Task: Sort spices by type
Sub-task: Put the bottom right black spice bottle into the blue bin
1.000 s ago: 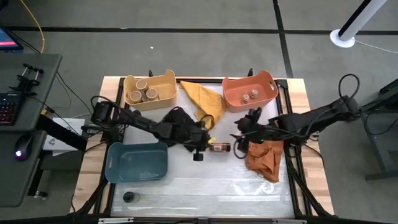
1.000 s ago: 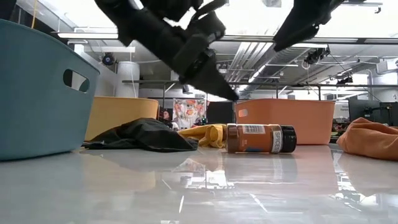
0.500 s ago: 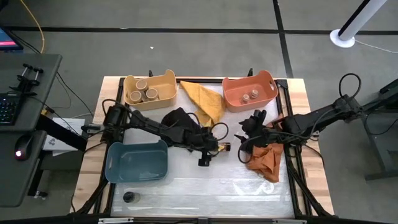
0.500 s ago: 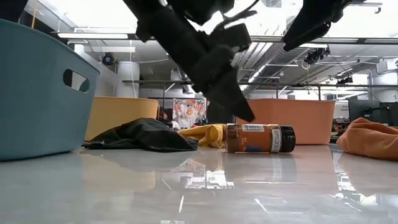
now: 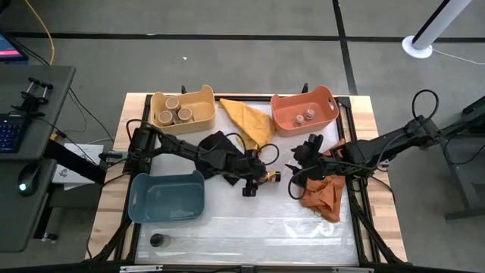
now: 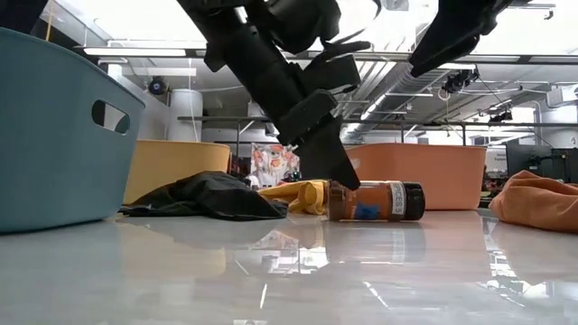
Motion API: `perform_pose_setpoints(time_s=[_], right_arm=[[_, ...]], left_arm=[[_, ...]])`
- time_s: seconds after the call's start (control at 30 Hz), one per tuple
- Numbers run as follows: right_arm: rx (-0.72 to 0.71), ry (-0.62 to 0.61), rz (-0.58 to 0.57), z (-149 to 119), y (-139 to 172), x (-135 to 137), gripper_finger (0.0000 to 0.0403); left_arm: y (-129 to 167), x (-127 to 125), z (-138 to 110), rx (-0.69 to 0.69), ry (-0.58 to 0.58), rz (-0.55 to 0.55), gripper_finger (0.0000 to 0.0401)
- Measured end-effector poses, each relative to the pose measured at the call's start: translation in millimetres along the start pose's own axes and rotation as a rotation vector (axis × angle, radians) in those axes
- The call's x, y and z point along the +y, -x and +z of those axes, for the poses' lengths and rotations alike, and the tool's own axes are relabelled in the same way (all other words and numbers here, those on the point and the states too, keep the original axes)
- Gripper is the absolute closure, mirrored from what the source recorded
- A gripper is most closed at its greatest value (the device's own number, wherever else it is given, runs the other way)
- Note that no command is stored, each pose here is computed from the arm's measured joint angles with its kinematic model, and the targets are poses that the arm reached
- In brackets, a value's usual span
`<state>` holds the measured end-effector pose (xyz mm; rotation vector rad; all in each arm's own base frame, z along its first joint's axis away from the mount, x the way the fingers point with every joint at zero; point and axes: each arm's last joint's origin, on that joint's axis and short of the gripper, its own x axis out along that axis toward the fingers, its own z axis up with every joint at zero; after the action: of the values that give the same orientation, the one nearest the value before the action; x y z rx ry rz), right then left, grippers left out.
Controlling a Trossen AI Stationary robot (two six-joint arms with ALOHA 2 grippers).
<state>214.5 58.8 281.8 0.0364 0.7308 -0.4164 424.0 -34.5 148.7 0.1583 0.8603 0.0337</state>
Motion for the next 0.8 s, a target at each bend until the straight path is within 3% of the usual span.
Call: perform_pose_setpoints(time_s=[0.37, 0.47, 0.6, 0.8], right_arm=[[-0.006, -0.027, 0.004, 0.7, -0.1, 0.4, 0.0132], [-0.008, -0.028, 0.003, 0.9, -0.2, 0.6, 0.0132], [-0.009, -0.029, 0.004, 1.0, -0.6, 1.0, 0.0132], [-0.053, -0.036, 0.025, 5.9, -0.4, 3.3, 0.0132]], left_arm=[[-24.7, -2.5, -14.1, 0.034, -0.004, 0.040, 0.0123], [-24.7, -2.4, -13.8, 0.031, -0.004, 0.050, 0.0158], [-23.9, -1.3, -14.0, 0.040, -0.006, 0.060, 0.0249], [14.8, 20.0, -9.4, 0.157, -0.061, 0.247, 0.0254]])
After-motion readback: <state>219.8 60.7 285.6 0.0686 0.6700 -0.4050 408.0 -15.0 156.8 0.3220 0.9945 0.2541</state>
